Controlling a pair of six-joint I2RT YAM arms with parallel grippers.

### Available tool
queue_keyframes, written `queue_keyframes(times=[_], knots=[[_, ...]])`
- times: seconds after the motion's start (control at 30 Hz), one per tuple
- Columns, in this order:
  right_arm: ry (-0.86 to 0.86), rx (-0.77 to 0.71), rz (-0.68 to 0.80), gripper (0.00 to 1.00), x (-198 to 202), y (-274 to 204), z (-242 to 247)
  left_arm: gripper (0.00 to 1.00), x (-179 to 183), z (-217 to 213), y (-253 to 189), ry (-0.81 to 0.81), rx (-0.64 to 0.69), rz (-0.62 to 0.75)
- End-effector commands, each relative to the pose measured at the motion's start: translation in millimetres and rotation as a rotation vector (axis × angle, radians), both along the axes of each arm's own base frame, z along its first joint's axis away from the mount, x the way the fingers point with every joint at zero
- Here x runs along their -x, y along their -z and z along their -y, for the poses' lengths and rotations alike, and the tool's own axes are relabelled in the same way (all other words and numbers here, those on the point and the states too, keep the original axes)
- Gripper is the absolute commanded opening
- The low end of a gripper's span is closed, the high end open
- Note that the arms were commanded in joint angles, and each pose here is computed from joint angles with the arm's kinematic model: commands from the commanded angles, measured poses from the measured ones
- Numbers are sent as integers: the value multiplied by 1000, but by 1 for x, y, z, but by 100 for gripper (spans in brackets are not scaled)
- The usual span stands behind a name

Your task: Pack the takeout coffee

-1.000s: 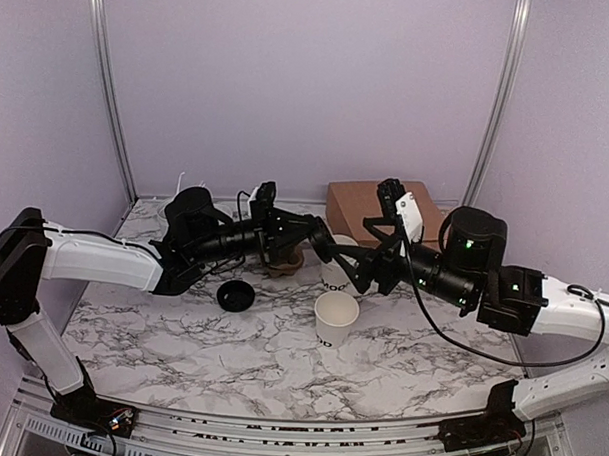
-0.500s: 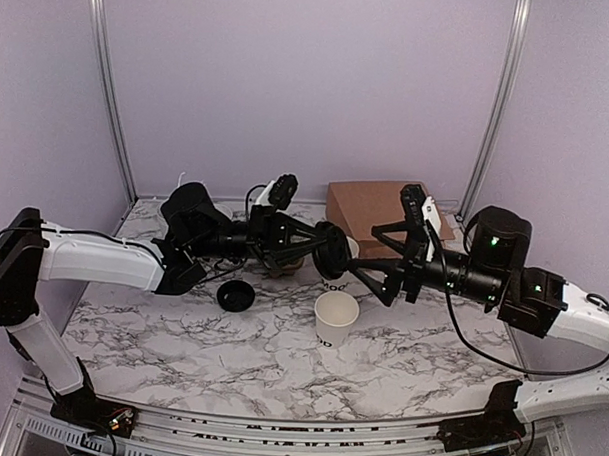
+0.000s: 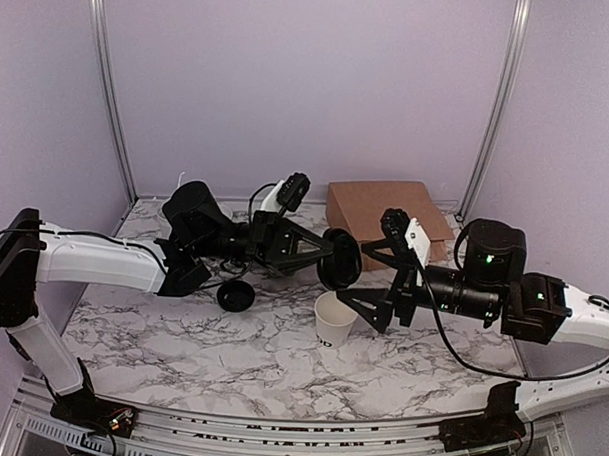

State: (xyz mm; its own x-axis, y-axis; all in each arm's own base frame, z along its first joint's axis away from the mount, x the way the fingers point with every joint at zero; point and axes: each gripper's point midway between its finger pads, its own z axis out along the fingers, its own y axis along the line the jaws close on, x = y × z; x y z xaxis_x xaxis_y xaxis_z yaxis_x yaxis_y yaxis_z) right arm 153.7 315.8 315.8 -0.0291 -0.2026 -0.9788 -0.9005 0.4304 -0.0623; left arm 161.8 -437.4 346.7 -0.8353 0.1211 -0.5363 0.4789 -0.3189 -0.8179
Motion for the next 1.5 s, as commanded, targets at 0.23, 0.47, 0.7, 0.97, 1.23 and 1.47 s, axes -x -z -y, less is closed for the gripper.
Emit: queue_keyframes(times=[0.23, 0.47, 0.7, 0.97, 1.23, 1.47], knots=[[68, -63, 64, 96, -9, -35, 6, 0, 17, -4, -32, 33, 85, 95], [23, -59, 57, 96, -4, -38, -2, 0, 20, 1, -32, 44, 81, 93], [8, -40, 32, 90, -3, -37, -7, 0, 22, 5, -34, 57, 81, 97], [12, -64, 21, 86, -2, -42, -3, 0, 25, 7, -32, 69, 75, 97], [5, -73, 18, 91, 0, -43, -3, 0, 25, 8, -31, 74, 69, 98], [-20, -97, 15, 88, -1, -44, 1, 0, 25, 8, -29, 76, 63, 98]])
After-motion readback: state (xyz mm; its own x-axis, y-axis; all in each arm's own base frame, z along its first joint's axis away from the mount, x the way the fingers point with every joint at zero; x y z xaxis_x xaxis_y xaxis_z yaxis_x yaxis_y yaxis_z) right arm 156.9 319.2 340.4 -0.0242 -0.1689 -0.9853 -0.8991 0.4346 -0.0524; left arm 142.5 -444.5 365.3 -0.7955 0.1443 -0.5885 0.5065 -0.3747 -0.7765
